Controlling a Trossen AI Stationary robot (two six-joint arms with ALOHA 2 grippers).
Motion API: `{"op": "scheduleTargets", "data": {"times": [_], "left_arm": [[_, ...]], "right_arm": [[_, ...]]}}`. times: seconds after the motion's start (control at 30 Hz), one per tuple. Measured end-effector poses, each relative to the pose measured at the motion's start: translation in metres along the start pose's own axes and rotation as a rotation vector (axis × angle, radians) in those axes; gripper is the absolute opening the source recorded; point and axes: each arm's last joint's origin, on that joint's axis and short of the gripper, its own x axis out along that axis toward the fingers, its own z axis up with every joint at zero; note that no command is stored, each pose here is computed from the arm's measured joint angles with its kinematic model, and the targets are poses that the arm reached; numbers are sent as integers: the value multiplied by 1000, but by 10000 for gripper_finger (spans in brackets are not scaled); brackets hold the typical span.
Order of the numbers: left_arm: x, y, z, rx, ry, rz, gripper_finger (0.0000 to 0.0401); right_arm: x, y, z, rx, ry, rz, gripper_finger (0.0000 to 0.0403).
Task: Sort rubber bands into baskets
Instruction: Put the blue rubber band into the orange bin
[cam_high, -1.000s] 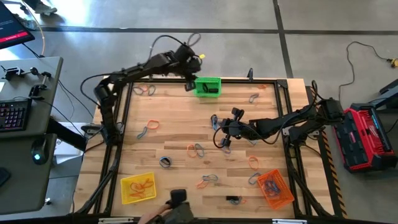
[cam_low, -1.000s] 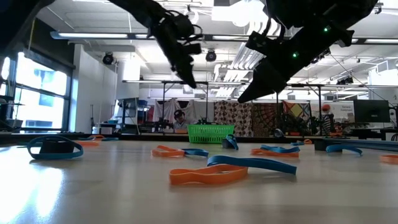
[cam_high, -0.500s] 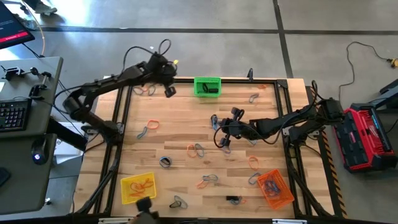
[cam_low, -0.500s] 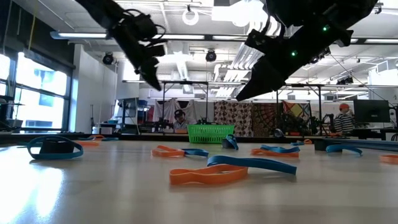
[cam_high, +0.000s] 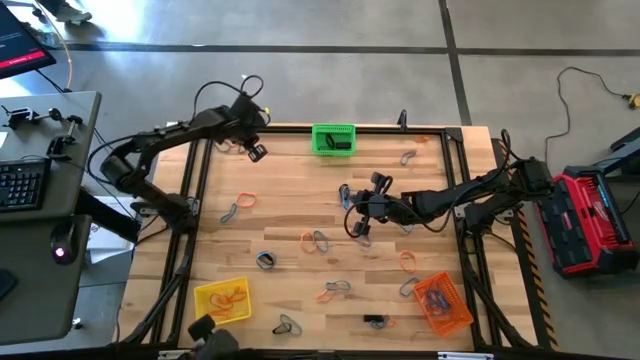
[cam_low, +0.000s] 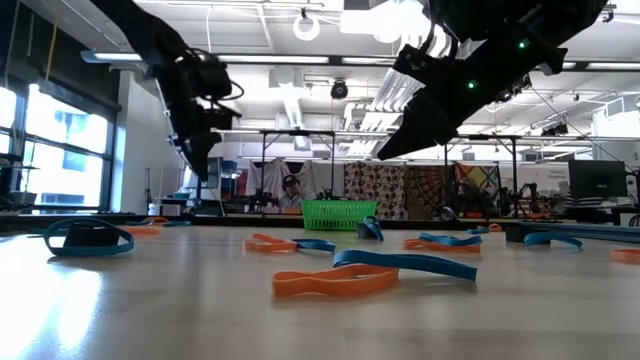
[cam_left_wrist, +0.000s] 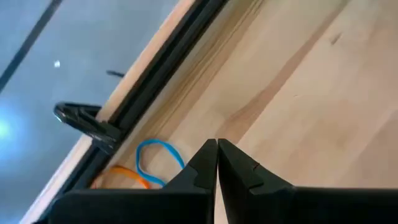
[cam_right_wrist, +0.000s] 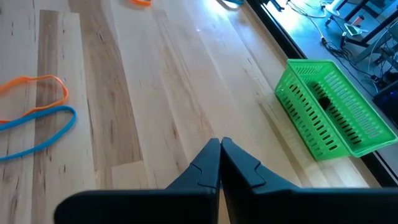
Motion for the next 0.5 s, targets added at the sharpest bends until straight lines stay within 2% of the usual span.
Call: {"op": "scheduleTargets", "data": {"times": [0.1, 0.23, 0.4, 0.5], "left_arm": [[11, 2, -2, -25, 40, 9, 16], [26, 3, -4, -53, 95, 9, 49], [42, 3, -5, -71, 150, 87, 94], [51, 2, -7, -82, 183, 95, 111]], "right_arm": [[0, 0, 0, 0, 0, 0, 0], [0, 0, 0, 0, 0, 19, 0], [0, 1, 0, 0, 0, 21, 0], [0, 1, 0, 0, 0, 24, 0]]}}
